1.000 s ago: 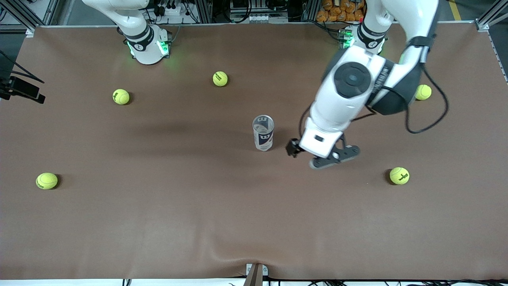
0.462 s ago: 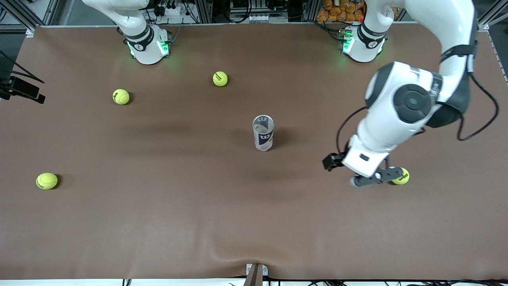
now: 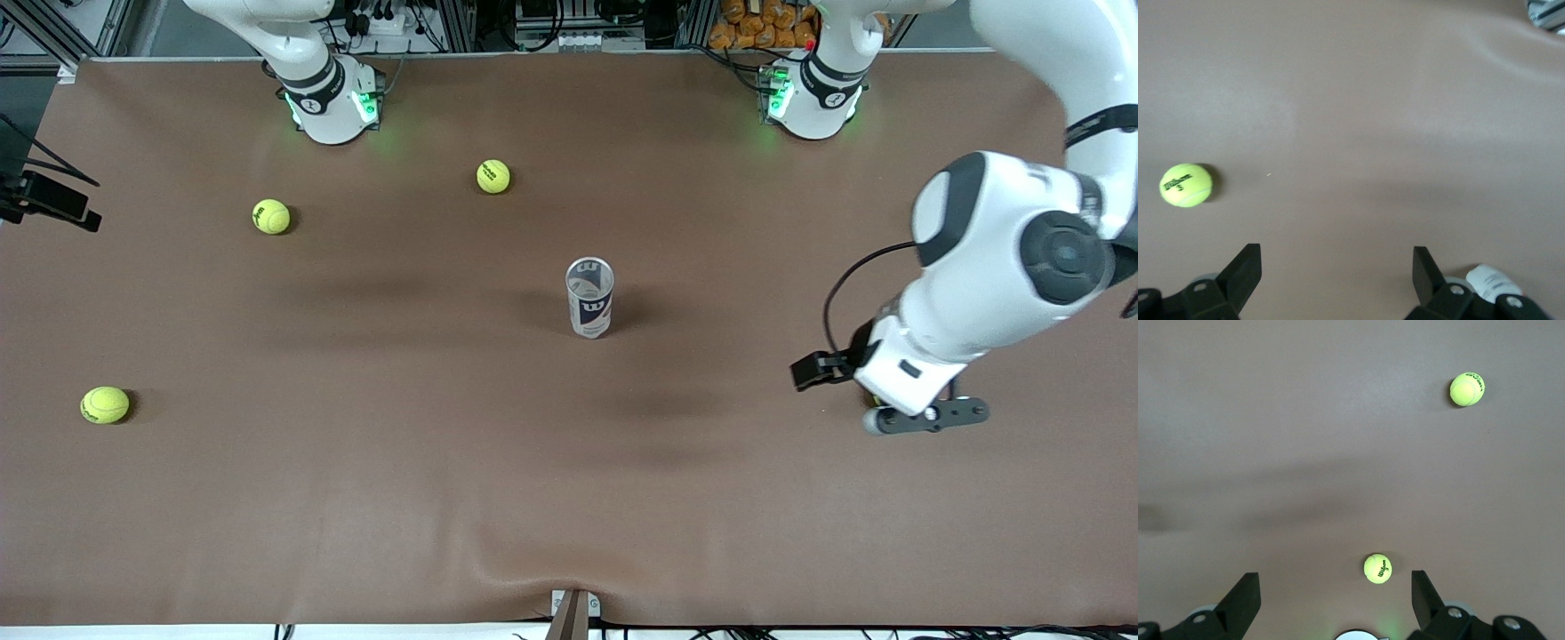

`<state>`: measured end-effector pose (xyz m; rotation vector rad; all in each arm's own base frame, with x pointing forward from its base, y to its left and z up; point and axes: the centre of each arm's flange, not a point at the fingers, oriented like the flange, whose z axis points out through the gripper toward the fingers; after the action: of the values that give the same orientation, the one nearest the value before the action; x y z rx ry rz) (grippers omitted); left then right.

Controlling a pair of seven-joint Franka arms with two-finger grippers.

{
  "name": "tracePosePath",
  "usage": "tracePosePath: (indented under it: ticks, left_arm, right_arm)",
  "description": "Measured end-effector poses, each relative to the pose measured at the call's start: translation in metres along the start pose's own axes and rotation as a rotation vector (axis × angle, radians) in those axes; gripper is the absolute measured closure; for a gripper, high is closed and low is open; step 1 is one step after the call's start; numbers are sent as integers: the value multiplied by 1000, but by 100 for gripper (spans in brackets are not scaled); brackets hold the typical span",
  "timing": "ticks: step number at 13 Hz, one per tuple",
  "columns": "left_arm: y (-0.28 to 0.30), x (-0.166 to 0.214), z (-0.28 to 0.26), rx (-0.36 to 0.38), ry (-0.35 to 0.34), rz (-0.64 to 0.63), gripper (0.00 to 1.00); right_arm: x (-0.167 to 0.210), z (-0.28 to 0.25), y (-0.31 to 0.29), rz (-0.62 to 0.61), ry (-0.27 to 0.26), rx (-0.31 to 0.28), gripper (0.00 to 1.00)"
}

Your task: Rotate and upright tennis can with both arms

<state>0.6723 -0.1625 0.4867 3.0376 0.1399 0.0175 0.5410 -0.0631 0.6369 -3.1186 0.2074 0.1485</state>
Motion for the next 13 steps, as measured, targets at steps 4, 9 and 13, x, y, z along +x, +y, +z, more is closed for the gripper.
tracePosePath:
  ticks: [4,9,13]
  left_arm:
    - [-29,-14,-38,38,-38,53,0]
    - [-61,-56,-115,85,-68,121,0]
    - [-96,-88,-149,88,-86,125,0]
  right_arm:
    - [0,0,0,0,0,0,0]
    - [0,0,0,0,0,0,0]
    - [1,1,0,0,-2,0,0]
